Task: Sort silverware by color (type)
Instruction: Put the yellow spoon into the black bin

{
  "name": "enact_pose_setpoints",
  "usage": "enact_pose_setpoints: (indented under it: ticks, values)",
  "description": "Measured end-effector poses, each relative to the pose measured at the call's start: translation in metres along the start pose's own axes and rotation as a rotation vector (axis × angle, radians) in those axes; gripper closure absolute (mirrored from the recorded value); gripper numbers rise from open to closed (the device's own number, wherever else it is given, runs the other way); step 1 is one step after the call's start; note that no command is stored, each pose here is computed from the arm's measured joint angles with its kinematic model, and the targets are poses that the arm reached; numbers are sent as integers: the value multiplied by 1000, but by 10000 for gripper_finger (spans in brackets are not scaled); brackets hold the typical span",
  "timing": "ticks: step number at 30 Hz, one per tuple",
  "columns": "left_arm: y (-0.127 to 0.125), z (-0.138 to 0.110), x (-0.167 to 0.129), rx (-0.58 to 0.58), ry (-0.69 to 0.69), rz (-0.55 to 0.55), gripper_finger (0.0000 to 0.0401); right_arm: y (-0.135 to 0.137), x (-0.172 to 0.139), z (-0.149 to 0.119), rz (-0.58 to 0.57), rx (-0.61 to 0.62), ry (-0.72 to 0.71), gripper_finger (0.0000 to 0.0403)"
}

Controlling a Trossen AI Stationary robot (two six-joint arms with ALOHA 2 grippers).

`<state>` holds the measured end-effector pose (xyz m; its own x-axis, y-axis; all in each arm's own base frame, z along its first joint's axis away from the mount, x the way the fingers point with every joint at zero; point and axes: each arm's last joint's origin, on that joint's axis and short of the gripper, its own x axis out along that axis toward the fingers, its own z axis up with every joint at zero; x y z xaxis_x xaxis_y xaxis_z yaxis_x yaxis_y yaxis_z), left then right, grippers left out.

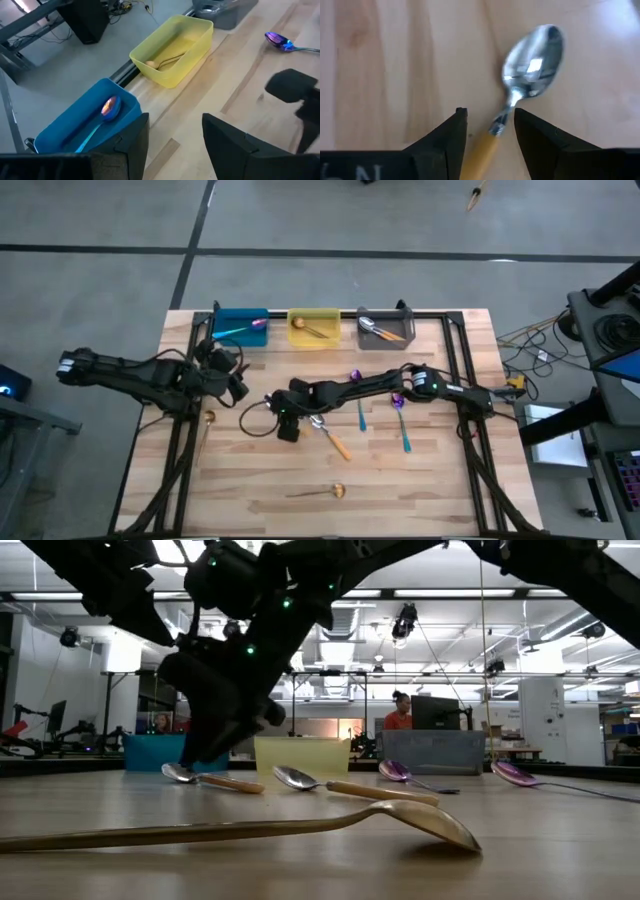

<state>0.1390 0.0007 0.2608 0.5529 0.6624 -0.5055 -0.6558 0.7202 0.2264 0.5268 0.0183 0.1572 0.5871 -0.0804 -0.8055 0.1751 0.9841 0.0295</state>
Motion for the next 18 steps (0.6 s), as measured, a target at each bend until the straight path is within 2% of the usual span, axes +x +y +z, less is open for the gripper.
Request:
enact_pose_setpoints:
  ticks: [4, 8, 18]
  values:
    - [0, 0, 0, -2, 0, 0, 237, -3, 11, -6, -47, 43, 26, 253]
    - [0, 0, 0, -1, 1, 1, 237, -3, 12, -9, -90, 36, 32, 260]
    - [0, 0, 0, 2, 2, 1, 237, -6, 19, -15, -94, 43, 19, 290]
